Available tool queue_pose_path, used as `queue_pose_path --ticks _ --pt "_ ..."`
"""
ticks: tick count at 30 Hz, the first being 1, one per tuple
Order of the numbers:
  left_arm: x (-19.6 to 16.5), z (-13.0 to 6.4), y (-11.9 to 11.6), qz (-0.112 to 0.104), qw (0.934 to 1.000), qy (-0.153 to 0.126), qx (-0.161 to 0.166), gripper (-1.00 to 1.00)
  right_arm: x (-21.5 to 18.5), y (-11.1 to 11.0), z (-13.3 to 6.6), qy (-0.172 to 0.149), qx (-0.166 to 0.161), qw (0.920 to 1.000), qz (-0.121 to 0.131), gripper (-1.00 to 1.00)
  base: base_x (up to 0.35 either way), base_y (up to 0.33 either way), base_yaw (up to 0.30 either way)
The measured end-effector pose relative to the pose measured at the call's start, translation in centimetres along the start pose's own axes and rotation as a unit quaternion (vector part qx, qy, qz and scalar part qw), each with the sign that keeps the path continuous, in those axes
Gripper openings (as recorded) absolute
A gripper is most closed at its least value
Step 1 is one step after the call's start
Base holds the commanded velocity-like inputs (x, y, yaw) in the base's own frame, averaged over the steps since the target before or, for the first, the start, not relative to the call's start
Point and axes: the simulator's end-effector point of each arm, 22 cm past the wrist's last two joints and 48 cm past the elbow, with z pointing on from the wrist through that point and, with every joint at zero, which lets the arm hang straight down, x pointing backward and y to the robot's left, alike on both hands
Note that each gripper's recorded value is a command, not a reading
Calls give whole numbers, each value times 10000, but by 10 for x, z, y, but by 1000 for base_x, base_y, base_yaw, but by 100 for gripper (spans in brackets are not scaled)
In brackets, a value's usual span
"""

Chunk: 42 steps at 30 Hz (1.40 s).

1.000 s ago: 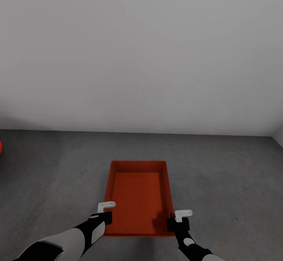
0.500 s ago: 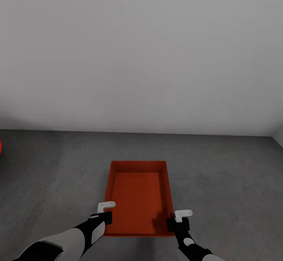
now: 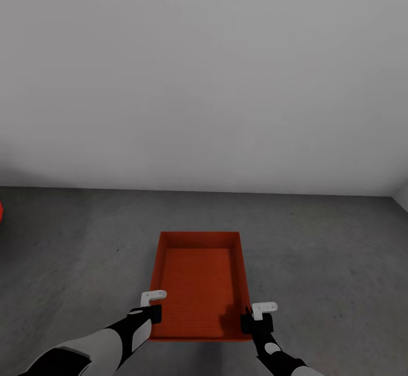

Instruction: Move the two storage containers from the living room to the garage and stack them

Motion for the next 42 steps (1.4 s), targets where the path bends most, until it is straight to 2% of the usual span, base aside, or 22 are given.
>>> queue_pose_path --ticks 29,38,42 --pt "0 0 0 1 10000 2 0 -100 0 0 0 1 0 10000 1 -100 0 -14 0" --pt "5 13 -1 0 10000 3 0 -100 9 0 10 2 0 10000 0 -100 0 0 0" --pt "5 13 -1 0 10000 0 0 -100 9 0 10 0 0 10000 0 -100 0 0 0"
